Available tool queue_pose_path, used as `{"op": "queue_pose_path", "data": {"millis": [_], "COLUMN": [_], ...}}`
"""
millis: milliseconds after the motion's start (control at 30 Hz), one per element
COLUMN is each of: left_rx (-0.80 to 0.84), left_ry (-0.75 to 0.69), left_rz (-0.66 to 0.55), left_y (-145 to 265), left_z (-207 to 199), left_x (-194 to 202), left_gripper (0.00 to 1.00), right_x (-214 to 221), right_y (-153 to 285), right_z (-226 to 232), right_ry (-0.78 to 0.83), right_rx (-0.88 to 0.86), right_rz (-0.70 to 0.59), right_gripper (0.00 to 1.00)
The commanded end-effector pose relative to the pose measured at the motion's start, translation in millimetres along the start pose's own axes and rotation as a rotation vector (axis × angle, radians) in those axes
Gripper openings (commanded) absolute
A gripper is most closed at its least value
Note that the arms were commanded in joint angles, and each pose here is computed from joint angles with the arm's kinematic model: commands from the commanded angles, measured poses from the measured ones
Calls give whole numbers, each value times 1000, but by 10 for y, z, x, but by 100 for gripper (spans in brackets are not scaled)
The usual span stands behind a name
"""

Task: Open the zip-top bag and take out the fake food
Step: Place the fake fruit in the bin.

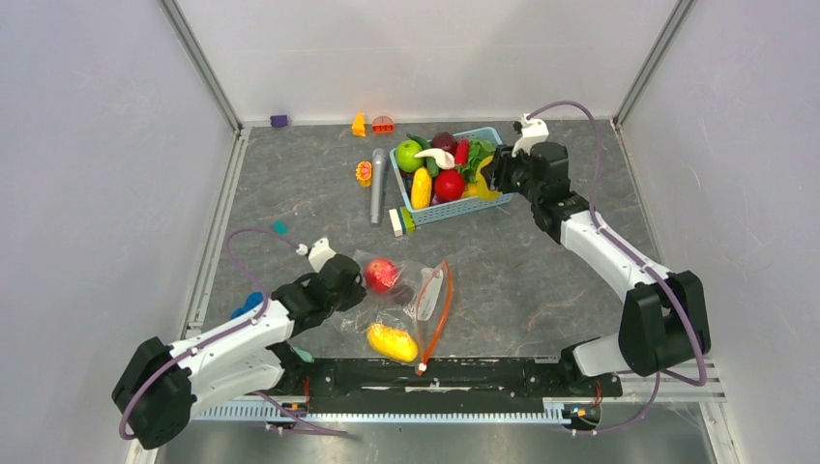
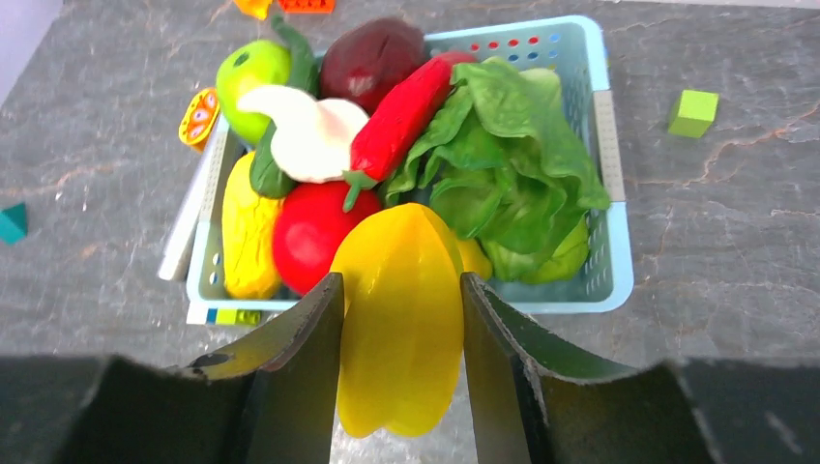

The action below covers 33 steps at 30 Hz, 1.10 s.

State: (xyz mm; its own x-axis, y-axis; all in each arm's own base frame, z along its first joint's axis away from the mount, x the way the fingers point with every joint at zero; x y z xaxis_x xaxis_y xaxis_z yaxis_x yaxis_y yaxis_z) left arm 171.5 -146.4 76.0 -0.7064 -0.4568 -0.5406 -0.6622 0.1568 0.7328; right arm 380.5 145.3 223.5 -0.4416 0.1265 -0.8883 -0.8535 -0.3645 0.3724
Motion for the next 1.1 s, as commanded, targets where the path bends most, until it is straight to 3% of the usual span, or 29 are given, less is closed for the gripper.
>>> {"op": "queue_pose_path", "data": {"millis": [0,200,433,1067], "left_rx": [2,1,1,-15], "left_ry": [-31,-52,-58,-47], "left_rz": [-42,-19,-6,15], "left_y": [15,-16,-40,-44], "left_z": [-100,-172,-207,-153], "left_x": [-139,-140,-131,-80], "left_gripper": [2,2,2,2], "right_x": [-314,-301,-298,71], "right_y": [-68,-73,-168,-598], "right_z": [-40,-53,-89,-151], "right_ry": [-48,-86,-84,95], "right_rx": [-32,-86,-92,-58], "right_rz": [-299,-497,-578,-521], "right_gripper": [16,15,11,16]}}
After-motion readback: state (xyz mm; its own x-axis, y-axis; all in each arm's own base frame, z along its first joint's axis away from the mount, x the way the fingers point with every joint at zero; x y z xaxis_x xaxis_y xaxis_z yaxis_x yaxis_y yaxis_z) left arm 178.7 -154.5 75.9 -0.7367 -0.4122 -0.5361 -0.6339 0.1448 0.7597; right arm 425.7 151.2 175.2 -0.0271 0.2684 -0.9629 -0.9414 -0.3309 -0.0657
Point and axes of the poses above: each gripper's point midway between its finger pads, its own y axis back along the fingers, its own z axis along the line the jaws close on, x = y × z, the point moved 4 cm from there along y, back along the fingers, and after that the axes turned 4 degrees about -y, right-handed, at the moved point
